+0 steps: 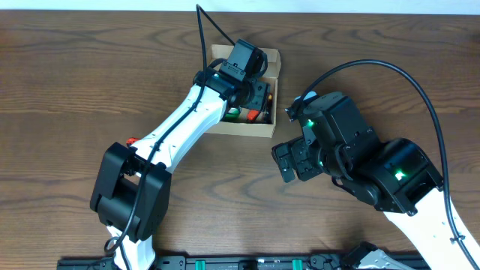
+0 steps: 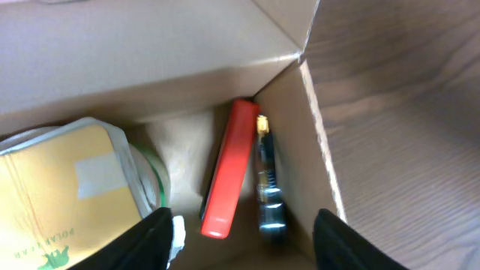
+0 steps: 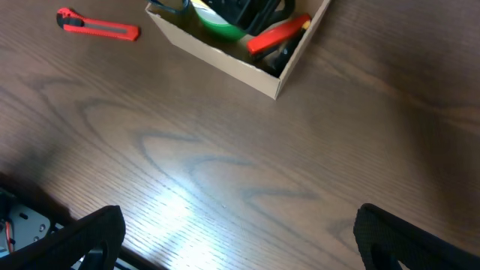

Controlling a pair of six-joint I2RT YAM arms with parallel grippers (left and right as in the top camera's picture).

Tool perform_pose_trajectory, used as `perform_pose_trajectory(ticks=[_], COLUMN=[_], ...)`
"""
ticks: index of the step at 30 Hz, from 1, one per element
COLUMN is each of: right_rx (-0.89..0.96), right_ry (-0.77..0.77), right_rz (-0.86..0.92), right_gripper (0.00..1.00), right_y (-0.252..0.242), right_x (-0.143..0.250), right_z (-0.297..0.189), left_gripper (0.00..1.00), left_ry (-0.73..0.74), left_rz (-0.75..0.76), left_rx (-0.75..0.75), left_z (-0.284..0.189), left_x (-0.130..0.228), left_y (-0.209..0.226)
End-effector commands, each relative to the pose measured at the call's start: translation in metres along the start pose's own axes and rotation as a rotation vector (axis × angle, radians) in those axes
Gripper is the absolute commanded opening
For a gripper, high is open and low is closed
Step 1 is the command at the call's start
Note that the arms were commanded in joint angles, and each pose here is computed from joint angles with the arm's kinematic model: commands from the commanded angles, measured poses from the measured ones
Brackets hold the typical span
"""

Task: Pack container
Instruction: 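Carry the tape dispenser with the left gripper and lower it into the box, then release the dispenser and move the left gripper over the red box cutter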

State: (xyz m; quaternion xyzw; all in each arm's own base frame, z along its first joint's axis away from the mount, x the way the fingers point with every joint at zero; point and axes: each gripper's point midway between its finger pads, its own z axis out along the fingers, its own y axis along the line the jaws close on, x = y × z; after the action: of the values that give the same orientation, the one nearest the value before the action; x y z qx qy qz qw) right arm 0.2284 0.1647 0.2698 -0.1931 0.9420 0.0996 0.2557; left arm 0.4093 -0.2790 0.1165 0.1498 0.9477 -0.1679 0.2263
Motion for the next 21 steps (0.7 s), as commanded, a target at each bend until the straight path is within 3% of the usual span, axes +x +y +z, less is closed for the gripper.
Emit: perform_pose_trajectory(ticks=[1, 9, 15, 21], right_rx=[0.004, 0.004, 0.004, 0.004], right_ry=[0.0, 0.0, 0.0, 0.0], right_rz=[-0.004, -0.004, -0.004, -0.004], right_gripper=[0.99, 0.99, 0.99, 0.99], right_y=[-0.002, -0.002, -0.002, -0.002], right_x=[0.0, 0.0, 0.0, 0.0], right_z=[0.0, 0.0, 0.0, 0.0], left_gripper=[0.54, 0.5, 0.45, 0.41], left_ry=[-0.008, -0.145, -0.205, -0.183], left_rz=[0.002, -0.024, -0.151, -0.323], left_rx=[0.008, 0.012, -0.07, -0.132], left_z=[-0.013, -0.095, -0.161, -0.196], left_x=[-0.007, -0.045, -0.047, -0.026], left_y=[-0.003, 0.003, 0.066, 0.135])
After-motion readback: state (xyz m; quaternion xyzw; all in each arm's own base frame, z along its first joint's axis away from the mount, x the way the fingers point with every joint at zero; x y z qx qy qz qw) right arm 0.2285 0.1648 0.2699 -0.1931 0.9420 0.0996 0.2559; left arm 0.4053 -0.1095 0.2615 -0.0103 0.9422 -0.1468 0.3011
